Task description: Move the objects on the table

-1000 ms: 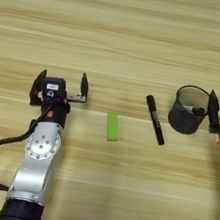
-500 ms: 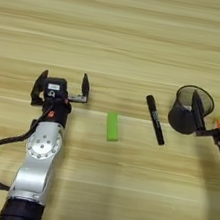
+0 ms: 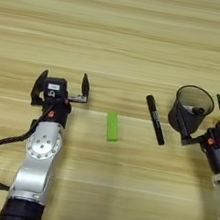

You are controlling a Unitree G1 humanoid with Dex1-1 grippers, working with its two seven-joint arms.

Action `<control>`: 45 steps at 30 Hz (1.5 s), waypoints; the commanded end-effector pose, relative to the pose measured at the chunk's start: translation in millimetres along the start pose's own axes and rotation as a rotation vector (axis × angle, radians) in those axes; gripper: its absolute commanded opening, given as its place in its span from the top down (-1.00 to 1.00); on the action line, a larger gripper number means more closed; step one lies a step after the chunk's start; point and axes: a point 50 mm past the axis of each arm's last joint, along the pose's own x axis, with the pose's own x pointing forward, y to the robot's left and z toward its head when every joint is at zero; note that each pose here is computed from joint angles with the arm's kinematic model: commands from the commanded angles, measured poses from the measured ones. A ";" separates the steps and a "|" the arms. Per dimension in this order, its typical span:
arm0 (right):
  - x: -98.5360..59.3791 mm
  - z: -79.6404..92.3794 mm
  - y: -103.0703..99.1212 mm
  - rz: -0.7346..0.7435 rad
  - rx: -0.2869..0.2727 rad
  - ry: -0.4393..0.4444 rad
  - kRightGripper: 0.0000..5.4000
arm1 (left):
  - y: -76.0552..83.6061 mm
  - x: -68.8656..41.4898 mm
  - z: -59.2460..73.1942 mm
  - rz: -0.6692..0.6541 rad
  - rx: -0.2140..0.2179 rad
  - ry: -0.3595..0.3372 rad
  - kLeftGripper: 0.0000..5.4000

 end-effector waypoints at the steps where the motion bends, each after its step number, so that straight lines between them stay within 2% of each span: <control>1: 3.9 -3.0 0.6 0.023 -0.020 0.005 -0.99 | -1.0 1.5 -1.5 -0.007 0.016 0.014 -1.00; 20: 18.6 -10.3 0.0 0.039 0.012 0.024 -0.99 | -1.8 1.6 -1.6 -0.010 0.016 0.015 -1.00; 29: 20.4 -12.3 -0.3 0.037 0.019 0.030 -0.99 | -2.0 1.4 -1.3 -0.011 0.017 0.014 -1.00; 45: 20.3 -18.1 -1.8 0.029 0.026 0.055 -0.33 | -1.8 1.2 -1.3 -0.010 0.017 0.014 -1.00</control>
